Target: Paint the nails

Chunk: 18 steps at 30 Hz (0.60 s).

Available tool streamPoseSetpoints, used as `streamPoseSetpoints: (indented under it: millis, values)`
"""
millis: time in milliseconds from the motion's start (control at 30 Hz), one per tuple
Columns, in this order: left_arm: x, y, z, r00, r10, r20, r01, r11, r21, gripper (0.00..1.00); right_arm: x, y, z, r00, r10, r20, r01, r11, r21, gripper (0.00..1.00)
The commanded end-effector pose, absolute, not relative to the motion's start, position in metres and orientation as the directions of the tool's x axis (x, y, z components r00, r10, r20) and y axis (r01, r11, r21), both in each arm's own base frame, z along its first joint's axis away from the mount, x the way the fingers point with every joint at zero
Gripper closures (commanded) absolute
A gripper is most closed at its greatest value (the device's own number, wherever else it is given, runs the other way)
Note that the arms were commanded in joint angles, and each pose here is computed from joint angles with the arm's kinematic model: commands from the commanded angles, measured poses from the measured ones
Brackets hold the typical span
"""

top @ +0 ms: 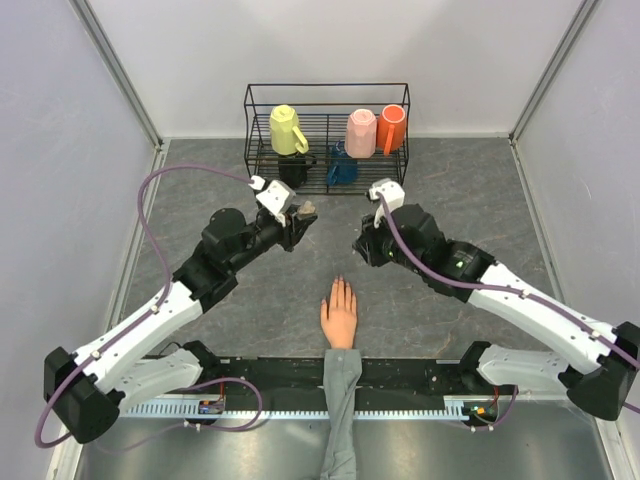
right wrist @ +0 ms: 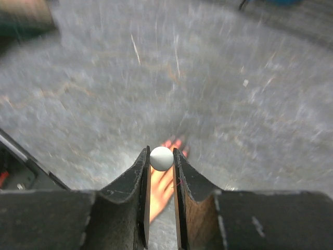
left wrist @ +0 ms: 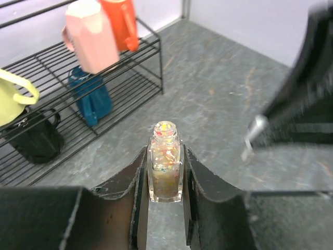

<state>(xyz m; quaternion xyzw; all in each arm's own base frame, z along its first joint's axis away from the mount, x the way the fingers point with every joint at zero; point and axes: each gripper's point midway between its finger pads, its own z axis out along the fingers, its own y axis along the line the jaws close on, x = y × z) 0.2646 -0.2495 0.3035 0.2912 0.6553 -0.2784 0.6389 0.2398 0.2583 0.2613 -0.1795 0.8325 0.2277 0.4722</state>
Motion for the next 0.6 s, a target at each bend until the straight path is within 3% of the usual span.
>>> streamPoseSetpoints:
  millis: [0,300,567]
  values:
    - [0.295,-0.24,0.377,0.2,-0.067,-0.977,0.635,0.768,0.078,0.98,0.237,0.279,0.249,-0.48,-0.017,-0.877,-0.587,0.749,0.307,1.0]
    - [0.318,-0.238,0.36,0.051,-0.097,-0.994,0.559,0.828,-0.052,0.98,0.237,0.28,0.175,-0.539,-0.119,-0.834,-0.586,0.764,0.27,1.0]
    - [0.325,-0.243,0.374,0.033,-0.05,-0.998,0.559,0.829,-0.023,0.98,0.246,0.29,0.139,-0.604,-0.157,-0.781,-0.577,0.762,0.293,1.0]
